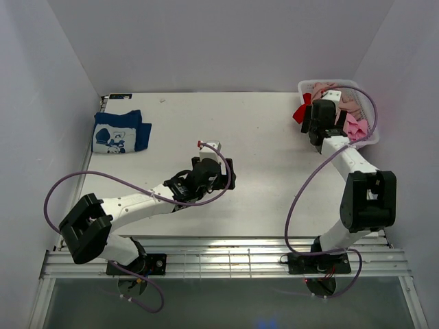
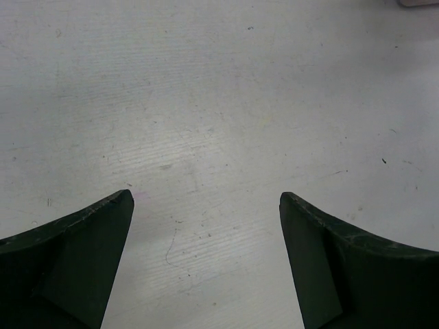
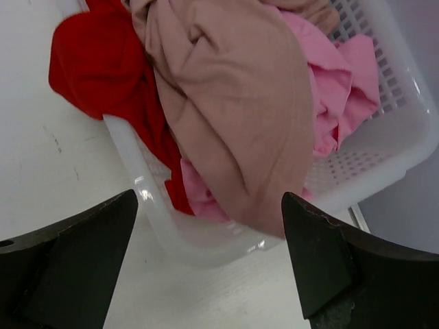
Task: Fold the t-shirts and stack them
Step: Grab the tshirt from the pile
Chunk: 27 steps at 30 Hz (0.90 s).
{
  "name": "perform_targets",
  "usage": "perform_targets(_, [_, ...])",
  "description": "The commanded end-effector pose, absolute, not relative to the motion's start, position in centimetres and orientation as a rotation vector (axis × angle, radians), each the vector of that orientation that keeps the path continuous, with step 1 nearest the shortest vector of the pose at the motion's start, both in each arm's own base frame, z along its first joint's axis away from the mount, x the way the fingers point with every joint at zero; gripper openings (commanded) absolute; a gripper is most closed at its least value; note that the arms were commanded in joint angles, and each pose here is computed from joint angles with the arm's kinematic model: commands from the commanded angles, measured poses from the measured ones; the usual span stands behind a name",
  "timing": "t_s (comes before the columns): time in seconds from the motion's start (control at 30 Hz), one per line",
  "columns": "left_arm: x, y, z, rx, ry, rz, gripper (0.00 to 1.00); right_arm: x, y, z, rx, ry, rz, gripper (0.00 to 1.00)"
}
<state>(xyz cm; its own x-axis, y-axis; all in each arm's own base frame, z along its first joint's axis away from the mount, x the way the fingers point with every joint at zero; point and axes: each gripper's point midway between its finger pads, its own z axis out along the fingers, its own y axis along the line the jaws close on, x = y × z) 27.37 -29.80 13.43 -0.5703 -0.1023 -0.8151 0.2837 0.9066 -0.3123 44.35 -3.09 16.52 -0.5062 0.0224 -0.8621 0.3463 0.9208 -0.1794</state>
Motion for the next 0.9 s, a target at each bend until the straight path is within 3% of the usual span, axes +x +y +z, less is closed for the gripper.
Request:
perform_targets(0.0, [28.0, -28.8, 14.2, 0.113, 2.087, -0.479, 0.98, 48.6, -3.7, 19.8, 0.244, 2.006, -0.367, 0.91])
perform_targets(0.43, [29.9, -28.6, 10.9, 0.103, 2.161, -0.411, 0.98, 53.5, -7.8, 15.9, 0.261, 2.085, -0.431, 1.00])
perform_targets(0.73, [30.3, -28.5, 9.6, 0.107, 2.192, -0.399, 0.98, 53.3, -8.7, 14.7, 0.282, 2.097, -0.468, 0.62])
perform_targets(0.87, [30.3, -28.5, 9.3, 0.109, 2.200, -0.404, 0.98, 53.0, -8.8, 15.6, 0.291, 2.080, -0.479, 0.60])
